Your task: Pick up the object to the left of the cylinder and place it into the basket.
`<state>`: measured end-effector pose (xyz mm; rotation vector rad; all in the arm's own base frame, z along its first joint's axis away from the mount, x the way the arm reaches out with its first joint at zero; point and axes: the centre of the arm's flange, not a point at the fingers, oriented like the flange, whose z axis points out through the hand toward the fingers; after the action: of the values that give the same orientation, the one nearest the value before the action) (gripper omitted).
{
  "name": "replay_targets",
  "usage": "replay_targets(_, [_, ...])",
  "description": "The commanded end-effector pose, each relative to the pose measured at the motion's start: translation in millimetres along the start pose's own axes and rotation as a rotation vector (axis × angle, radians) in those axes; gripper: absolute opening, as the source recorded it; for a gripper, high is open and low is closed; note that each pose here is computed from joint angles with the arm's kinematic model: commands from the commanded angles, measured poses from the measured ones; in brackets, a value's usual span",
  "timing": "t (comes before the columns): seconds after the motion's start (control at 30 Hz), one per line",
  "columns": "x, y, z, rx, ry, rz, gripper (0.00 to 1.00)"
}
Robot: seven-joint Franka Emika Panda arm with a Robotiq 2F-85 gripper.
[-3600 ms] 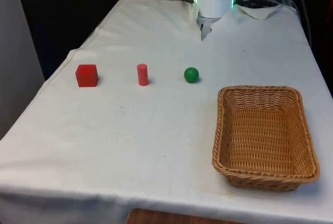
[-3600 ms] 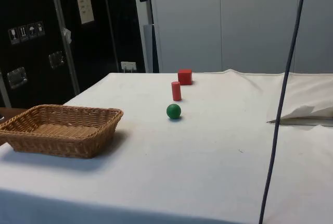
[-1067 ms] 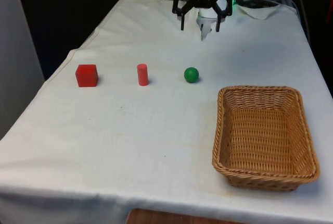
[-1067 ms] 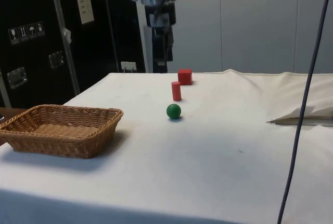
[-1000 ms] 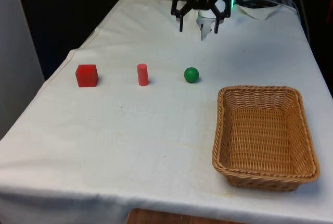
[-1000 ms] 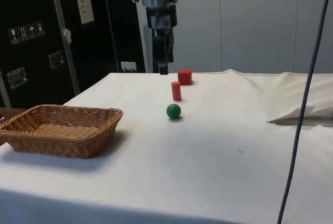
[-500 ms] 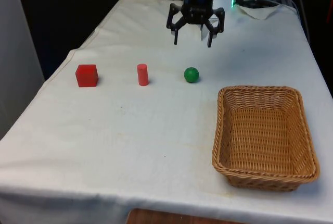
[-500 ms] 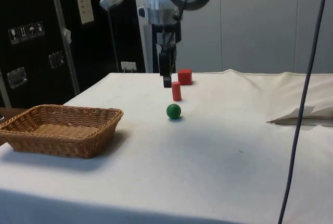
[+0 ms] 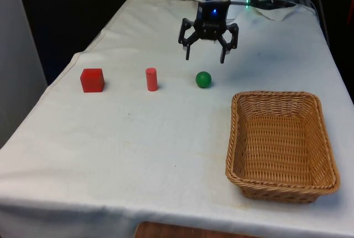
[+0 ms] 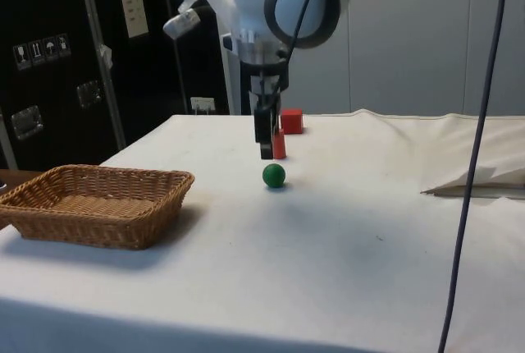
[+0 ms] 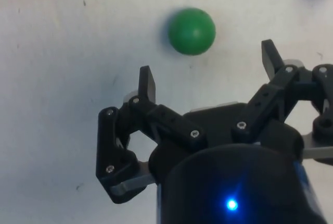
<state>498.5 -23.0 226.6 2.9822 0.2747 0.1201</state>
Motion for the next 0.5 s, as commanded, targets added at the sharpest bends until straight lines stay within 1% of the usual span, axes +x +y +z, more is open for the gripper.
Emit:
replay_targets(0.0, [-1.5,-3.4,0,0.017,0.01,-0.002,1.0])
replay_targets(0.3, [-4.9,-0.6,22,0.017,0.008,-0.006,1.0])
replay_targets(0.33, [-4.7,1.7,23,0.002,-0.007,-0.003,1.0])
replay_targets(0.37, [-5.6,0.2,24,0.016,0.006,-0.005,1.0])
replay_targets(0.47, [-7.2,1.5,29,0.018,0.004,-0.009,1.0])
